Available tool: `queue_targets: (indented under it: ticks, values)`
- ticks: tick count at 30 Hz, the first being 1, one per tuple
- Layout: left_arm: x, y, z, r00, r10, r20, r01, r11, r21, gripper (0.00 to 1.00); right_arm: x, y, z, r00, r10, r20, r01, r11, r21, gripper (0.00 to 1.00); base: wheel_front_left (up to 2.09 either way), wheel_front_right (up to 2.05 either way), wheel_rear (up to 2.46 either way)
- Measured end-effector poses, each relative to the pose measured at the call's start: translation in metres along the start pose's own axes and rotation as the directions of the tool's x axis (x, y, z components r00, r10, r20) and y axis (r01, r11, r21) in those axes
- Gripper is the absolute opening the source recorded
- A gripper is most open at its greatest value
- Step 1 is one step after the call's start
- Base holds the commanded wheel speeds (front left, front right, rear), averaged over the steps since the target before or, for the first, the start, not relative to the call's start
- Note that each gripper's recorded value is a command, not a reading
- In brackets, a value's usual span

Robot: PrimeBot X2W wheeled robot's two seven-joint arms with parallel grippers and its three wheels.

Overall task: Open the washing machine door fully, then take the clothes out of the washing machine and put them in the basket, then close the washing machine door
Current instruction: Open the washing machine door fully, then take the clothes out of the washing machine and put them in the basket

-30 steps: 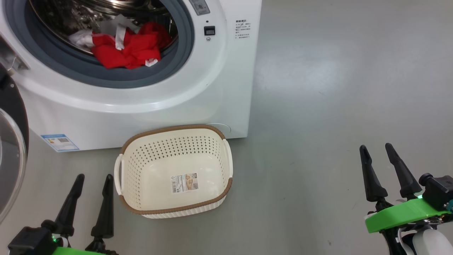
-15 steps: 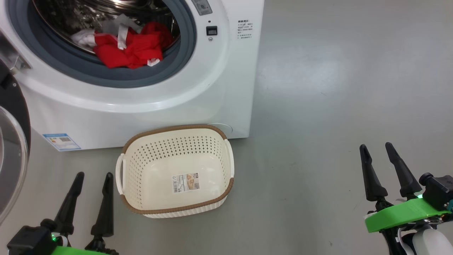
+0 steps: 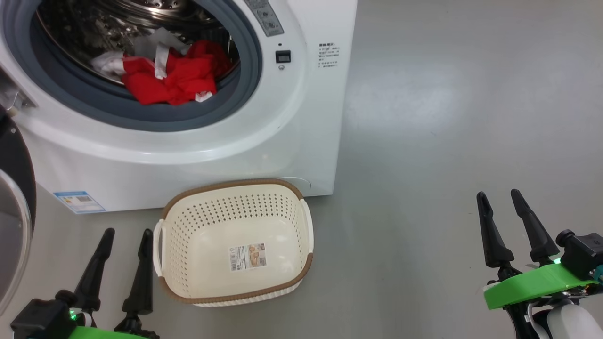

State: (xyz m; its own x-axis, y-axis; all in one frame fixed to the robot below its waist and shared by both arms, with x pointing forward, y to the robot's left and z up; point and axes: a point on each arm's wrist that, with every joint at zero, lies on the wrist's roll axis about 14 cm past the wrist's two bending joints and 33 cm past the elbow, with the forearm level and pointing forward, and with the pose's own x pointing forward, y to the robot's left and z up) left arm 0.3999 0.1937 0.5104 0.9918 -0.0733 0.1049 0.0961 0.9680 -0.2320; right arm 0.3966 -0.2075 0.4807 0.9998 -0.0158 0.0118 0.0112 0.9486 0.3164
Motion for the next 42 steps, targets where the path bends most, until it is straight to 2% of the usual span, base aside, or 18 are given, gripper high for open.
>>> queue_targets:
  ticks: [17,42]
  values:
    - [0.005,0.003,0.002,1.0,0.008,0.008,-0.008,1.0,0.001,1.0,0.001,0.006,-0.004,1.0,0.018,-0.011,-0.018,1.0,0.002,1.0,0.77,-0.77,0.0]
    - [0.002,0.011,-0.011,0.999,0.034,-0.033,-0.034,0.999,0.0,1.0,0.004,0.007,-0.01,0.999,0.021,-0.027,-0.021,1.0,0.004,1.0,0.01,-0.01,0.0]
